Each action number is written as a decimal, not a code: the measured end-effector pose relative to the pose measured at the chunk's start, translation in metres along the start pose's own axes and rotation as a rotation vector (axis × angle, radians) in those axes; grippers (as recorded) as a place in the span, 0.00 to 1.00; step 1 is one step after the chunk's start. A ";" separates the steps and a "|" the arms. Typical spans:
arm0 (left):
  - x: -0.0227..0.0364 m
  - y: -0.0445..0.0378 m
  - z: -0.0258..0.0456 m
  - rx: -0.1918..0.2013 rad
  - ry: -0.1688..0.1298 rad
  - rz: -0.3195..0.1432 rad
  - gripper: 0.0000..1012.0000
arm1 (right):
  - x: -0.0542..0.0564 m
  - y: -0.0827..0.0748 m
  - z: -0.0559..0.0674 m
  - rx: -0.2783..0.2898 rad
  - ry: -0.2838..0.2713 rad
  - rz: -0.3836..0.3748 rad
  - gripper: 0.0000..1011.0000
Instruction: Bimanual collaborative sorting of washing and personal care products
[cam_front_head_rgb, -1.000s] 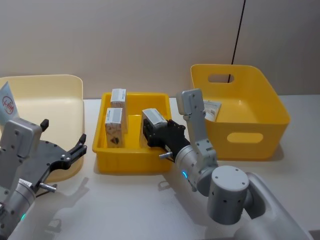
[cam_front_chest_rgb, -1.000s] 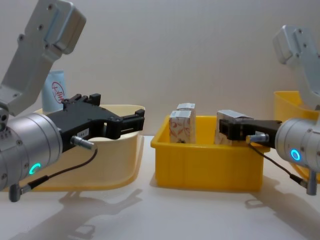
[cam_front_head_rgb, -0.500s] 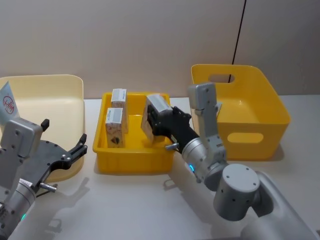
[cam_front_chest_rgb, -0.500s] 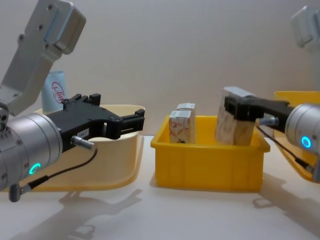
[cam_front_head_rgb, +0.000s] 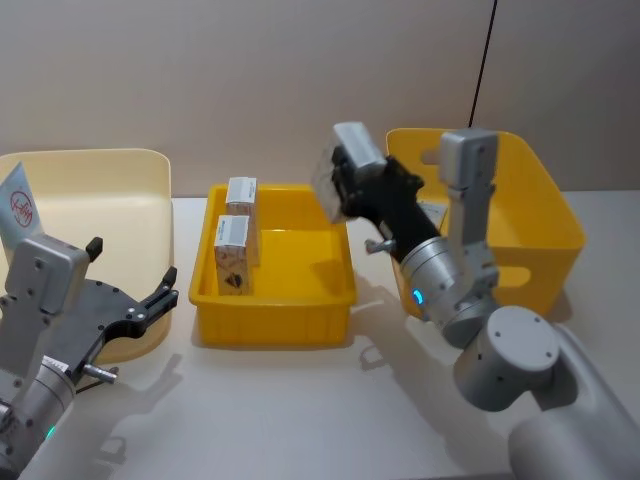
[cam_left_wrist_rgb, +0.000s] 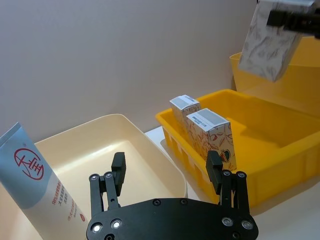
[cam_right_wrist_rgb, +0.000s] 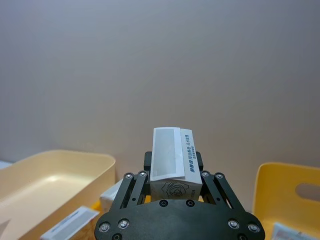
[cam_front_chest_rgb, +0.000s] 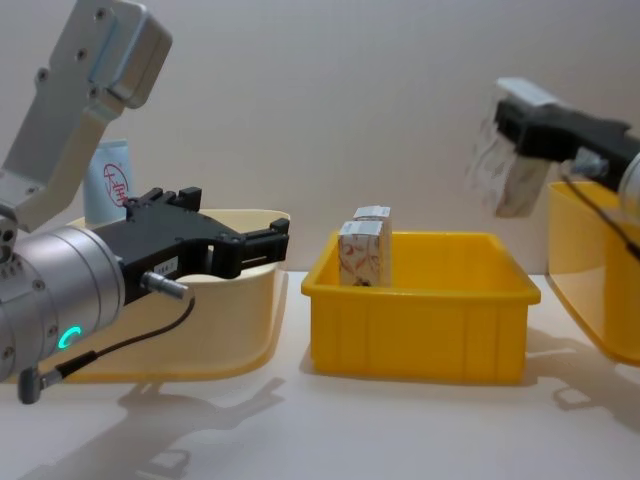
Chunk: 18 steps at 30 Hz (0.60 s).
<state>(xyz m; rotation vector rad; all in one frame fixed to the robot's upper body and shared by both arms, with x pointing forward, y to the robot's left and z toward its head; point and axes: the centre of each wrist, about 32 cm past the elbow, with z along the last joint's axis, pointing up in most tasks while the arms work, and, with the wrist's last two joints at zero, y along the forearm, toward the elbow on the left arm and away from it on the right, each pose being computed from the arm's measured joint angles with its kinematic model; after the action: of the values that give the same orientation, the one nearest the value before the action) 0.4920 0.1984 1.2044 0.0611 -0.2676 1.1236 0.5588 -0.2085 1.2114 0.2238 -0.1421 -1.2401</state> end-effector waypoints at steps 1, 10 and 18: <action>0.0000 0.0000 0.0000 0.000 0.000 0.000 0.99 | 0.002 0.000 0.001 0.011 -0.002 -0.005 0.41; 0.0000 0.0000 0.0000 0.000 0.000 0.000 0.99 | 0.024 0.001 0.012 0.125 -0.035 -0.088 0.41; 0.0000 0.0000 0.0000 0.000 0.000 0.000 0.99 | 0.041 -0.005 0.019 0.172 -0.080 -0.190 0.41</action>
<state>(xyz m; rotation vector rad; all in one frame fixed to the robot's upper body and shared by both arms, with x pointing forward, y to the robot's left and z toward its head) 0.4920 0.1984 1.2044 0.0610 -0.2675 1.1236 0.5631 -0.2510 1.2278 0.3431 -0.3034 -1.4281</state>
